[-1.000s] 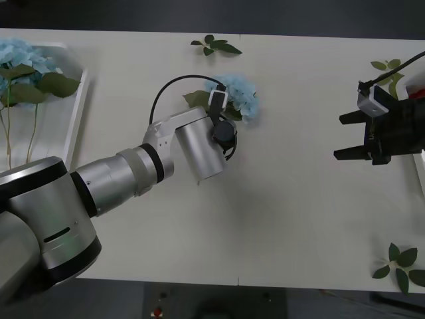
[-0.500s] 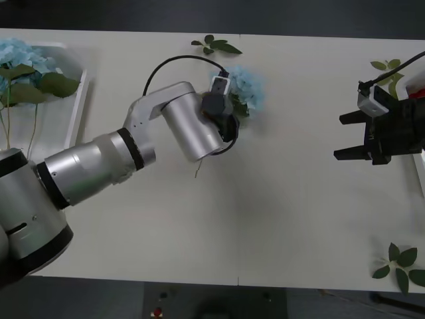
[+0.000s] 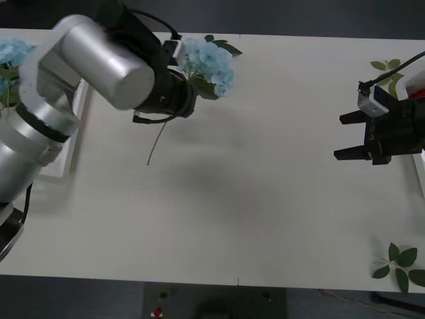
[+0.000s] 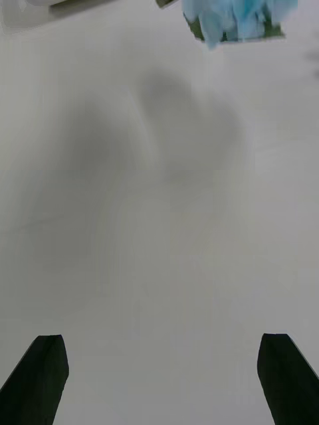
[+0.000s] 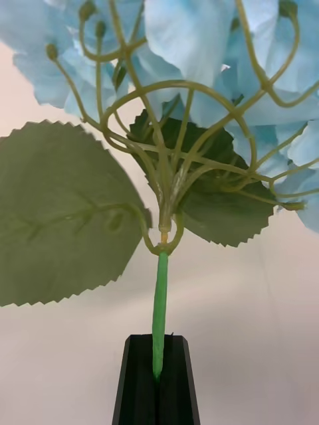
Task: Put the red flowers into the right box and the blue flowers into the left box
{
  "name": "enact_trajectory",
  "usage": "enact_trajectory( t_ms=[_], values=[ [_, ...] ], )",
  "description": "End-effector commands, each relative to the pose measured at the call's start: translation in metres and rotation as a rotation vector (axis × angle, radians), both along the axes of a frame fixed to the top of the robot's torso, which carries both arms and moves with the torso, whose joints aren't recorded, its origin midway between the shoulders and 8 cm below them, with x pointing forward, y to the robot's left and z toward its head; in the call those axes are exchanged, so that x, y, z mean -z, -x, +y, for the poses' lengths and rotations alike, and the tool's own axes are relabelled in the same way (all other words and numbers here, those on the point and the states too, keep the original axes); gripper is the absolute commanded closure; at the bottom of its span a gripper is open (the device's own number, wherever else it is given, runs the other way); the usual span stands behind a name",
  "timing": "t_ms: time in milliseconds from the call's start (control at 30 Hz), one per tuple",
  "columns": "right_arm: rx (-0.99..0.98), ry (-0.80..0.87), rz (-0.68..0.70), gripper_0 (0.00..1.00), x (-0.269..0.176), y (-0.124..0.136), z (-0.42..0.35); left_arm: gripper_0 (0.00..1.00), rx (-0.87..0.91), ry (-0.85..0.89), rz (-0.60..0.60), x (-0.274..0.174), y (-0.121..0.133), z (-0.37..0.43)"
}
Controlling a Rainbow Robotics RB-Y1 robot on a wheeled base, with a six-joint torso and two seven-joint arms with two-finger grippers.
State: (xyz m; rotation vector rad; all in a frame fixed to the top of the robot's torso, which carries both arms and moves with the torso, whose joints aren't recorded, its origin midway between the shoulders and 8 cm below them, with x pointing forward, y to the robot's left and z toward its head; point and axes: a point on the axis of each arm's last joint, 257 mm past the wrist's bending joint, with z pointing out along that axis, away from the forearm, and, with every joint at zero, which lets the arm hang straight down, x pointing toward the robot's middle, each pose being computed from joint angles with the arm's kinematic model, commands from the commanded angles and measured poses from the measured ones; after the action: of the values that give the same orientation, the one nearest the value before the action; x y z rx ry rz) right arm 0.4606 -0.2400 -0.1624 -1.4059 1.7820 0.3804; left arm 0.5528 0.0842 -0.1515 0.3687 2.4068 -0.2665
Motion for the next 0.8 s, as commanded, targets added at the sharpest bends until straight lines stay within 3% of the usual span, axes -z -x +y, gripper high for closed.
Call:
enact_trajectory(
  t_ms=[33,400,567,800],
  values=[
    [0.016,0.024,-0.033,0.17,-0.021,-0.006,-0.012,1.00,0.023,-0.051,-0.016,-0.033,0.008,0.052],
    [0.016,0.024,-0.033,0.17,-0.021,-0.006,-0.012,1.00,-0.002,-0.098,-0.090,-0.091,0.033,0.184],
    [0.016,0.024,-0.033,0.17,-0.021,-0.006,-0.012,1.00,-0.074,-0.080,-0.225,-0.132,0.032,0.238],
    [0.016,0.024,-0.033,0.17,-0.021,-0.006,-0.012,1.00,-0.192,-0.064,-0.362,-0.153,0.026,0.296]
  ],
)
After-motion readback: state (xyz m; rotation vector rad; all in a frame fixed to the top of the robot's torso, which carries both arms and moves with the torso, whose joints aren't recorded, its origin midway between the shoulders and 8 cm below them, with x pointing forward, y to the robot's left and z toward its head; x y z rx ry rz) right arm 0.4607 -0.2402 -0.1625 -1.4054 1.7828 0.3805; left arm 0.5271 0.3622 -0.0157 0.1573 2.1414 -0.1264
